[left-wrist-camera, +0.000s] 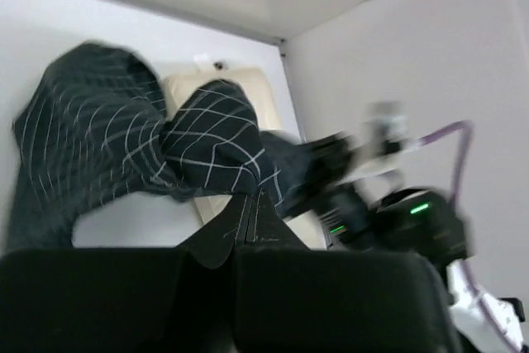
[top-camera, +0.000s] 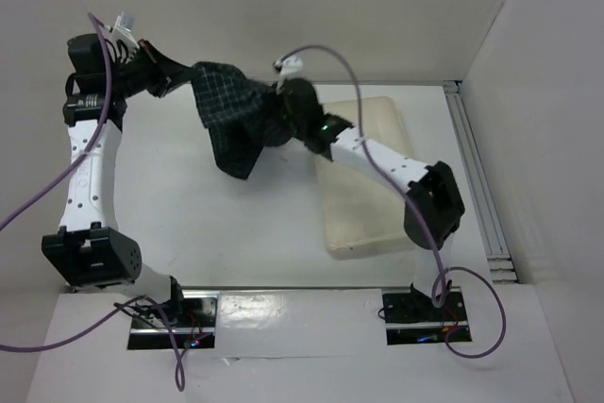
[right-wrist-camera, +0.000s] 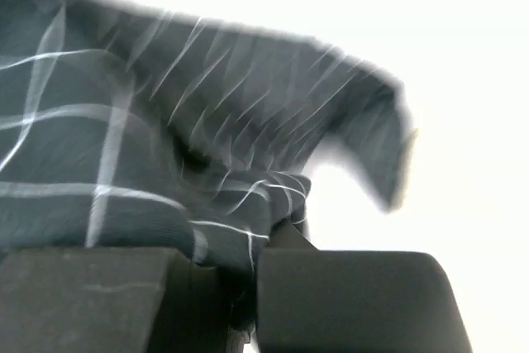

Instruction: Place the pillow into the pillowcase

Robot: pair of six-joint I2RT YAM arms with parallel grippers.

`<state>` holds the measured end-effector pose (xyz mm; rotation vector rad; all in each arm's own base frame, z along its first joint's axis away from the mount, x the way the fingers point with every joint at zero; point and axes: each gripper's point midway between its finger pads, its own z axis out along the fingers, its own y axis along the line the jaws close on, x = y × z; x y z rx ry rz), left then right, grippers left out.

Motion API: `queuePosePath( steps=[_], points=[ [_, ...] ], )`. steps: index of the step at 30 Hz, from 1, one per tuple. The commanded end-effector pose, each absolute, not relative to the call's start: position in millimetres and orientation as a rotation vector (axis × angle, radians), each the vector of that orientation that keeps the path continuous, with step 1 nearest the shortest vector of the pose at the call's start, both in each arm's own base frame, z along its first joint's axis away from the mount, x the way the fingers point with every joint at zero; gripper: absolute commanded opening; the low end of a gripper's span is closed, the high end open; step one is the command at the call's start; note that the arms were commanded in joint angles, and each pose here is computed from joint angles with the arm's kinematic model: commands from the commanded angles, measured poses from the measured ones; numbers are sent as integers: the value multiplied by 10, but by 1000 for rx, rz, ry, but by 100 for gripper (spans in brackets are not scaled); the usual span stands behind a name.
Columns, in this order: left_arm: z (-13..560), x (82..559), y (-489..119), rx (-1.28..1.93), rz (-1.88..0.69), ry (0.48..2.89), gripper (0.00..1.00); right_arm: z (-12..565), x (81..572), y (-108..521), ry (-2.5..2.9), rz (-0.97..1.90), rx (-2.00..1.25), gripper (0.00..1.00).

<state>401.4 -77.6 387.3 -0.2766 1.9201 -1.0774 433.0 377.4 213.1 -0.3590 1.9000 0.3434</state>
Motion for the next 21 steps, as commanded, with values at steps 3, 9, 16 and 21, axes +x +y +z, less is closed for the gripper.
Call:
queuePosePath(
  steps=[3,9,16,21],
  points=[
    [4467,3815,-945,-30,-1246,1825,0,4221,4253,3149,1527,375,-352,0],
    [4255,3375,-1668,198,-1408,1875,0,4260,4055,2124,1535,165,-188,0],
    [3506,2472,-2710,558,-1701,2025,48,3171,3776,688,1731,-160,86,0],
    [2767,2763,-2527,405,-1519,2295,78,2791,3637,-27,1826,-231,293,79]
  ],
)
